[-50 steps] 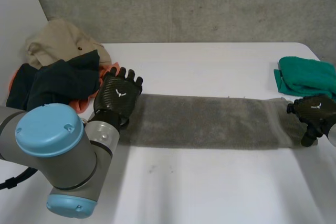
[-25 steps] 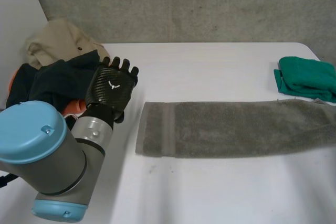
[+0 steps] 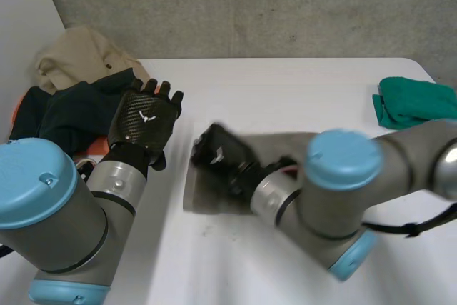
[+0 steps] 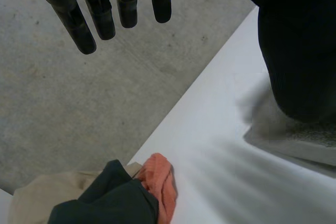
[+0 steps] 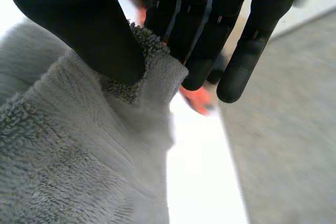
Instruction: Fold the laundry.
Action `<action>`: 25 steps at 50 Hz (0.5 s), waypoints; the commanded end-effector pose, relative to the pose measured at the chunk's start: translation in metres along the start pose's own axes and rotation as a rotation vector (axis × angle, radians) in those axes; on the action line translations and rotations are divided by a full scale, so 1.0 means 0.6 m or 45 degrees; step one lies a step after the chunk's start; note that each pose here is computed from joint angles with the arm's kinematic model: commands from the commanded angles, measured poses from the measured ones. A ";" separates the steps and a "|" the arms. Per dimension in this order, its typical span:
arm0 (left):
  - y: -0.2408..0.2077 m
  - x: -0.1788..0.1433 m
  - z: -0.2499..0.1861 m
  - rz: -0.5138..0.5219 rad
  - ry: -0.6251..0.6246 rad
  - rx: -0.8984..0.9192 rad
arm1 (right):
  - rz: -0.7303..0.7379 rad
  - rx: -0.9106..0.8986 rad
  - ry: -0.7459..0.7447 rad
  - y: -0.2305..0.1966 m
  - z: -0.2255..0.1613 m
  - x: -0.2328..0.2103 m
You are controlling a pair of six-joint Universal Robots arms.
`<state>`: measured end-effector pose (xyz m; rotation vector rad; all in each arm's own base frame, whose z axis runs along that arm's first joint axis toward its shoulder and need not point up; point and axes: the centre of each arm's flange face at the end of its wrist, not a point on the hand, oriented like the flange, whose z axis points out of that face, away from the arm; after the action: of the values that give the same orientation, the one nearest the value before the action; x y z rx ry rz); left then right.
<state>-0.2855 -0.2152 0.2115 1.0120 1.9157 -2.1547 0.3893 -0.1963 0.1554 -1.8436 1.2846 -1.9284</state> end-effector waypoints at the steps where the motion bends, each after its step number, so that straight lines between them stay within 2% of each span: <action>1: 0.003 0.005 -0.004 0.004 0.016 -0.008 | 0.036 -0.027 -0.066 -0.004 -0.005 -0.030; 5: -0.002 0.004 -0.002 0.004 0.014 0.007 | 0.078 -0.073 0.007 -0.008 -0.022 0.002; 10: -0.012 0.003 0.004 0.001 0.005 0.033 | 0.340 -0.359 0.233 0.059 -0.077 0.102; 14: -0.022 0.012 0.002 -0.001 0.024 0.058 | 0.491 -0.563 0.186 0.099 -0.120 0.102; 19: -0.029 0.018 0.001 -0.001 0.035 0.074 | 0.560 -0.715 0.188 0.149 -0.155 0.101; 25: -0.026 0.022 0.000 -0.001 0.043 0.068 | 0.480 -0.839 0.210 0.204 -0.173 0.105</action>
<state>-0.3015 -0.2091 0.2198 1.0539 1.8786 -2.2157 0.2526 -0.2534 0.1508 -1.4386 2.2598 -1.6017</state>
